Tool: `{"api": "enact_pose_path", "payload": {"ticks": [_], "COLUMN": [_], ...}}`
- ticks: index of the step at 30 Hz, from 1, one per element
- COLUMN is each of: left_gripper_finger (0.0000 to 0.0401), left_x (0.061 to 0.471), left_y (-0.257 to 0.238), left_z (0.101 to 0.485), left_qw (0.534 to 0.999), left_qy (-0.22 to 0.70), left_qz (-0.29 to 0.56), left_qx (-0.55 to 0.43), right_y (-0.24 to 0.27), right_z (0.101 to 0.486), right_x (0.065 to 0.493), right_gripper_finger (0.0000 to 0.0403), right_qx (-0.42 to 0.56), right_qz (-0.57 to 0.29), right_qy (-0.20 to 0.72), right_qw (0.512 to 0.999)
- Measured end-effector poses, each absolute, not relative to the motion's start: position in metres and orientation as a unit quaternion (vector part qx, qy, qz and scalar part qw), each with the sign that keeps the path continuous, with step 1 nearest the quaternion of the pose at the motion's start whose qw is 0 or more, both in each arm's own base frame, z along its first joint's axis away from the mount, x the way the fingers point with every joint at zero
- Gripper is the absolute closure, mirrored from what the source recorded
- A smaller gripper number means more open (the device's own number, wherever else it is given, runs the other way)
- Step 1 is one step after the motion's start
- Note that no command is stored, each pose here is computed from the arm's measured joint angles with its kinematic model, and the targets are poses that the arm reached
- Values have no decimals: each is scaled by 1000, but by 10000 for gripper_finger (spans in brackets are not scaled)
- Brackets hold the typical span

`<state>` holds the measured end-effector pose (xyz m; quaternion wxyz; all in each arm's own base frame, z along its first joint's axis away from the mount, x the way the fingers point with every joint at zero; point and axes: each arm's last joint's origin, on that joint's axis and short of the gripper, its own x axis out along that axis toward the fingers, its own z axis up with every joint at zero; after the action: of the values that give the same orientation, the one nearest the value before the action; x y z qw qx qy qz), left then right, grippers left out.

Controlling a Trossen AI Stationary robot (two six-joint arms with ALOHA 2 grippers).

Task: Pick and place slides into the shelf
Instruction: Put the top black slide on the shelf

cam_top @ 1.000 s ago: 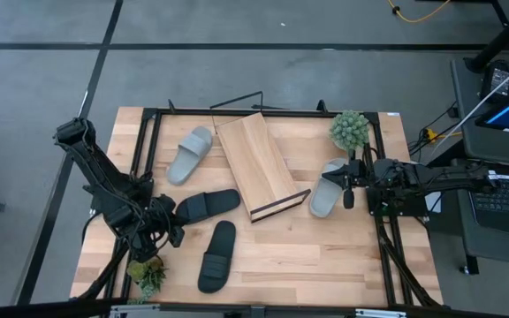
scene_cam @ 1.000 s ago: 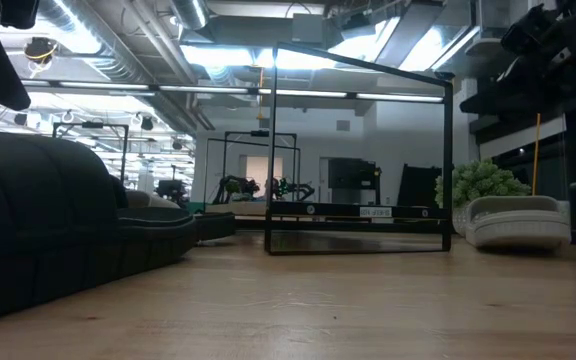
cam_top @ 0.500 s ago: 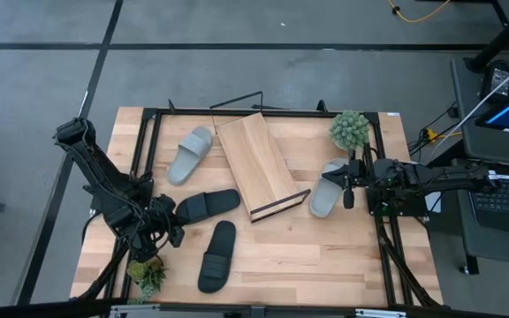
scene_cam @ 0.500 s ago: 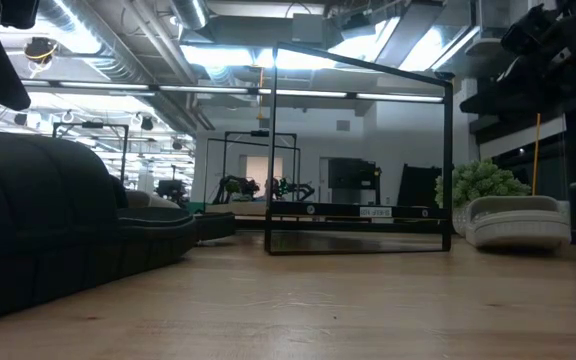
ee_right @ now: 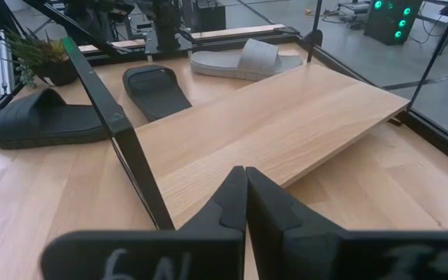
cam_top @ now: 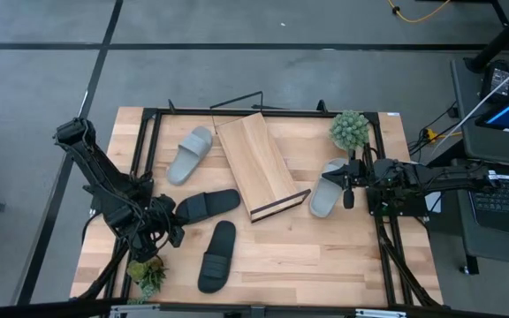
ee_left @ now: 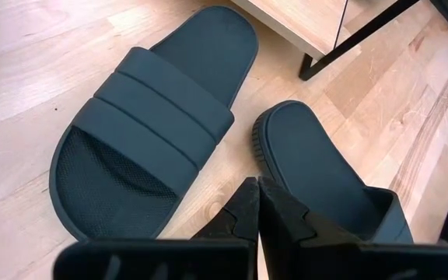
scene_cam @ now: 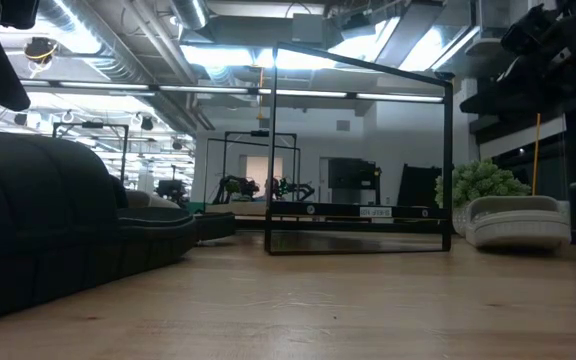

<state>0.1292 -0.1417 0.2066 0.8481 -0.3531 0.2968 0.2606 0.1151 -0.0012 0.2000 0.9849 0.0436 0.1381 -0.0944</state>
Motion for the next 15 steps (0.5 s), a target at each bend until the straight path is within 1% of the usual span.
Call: {"api": "enact_pose_path", "payload": {"ticks": [5, 7, 10, 15], "left_gripper_finger": [400, 394, 369, 307], "left_x": [129, 129, 129, 129], "left_y": [-142, -141, -141, -141], "left_z": [207, 207, 207, 207], "left_qw": [848, 849, 851, 853], "left_qy": [297, 295, 289, 283], "left_qz": [261, 262, 263, 264], "left_qx": [-353, -352, -351, -350], "right_y": [-1, -1, -1, -1], "right_z": [200, 200, 200, 200], "right_x": [115, 115, 115, 115], "right_gripper_finger": [395, 395, 395, 395], "right_qx": [44, 44, 44, 44], "right_qz": [-94, -95, -95, -94], "right_qy": [138, 138, 138, 138], "right_qw": [985, 985, 985, 985]}}
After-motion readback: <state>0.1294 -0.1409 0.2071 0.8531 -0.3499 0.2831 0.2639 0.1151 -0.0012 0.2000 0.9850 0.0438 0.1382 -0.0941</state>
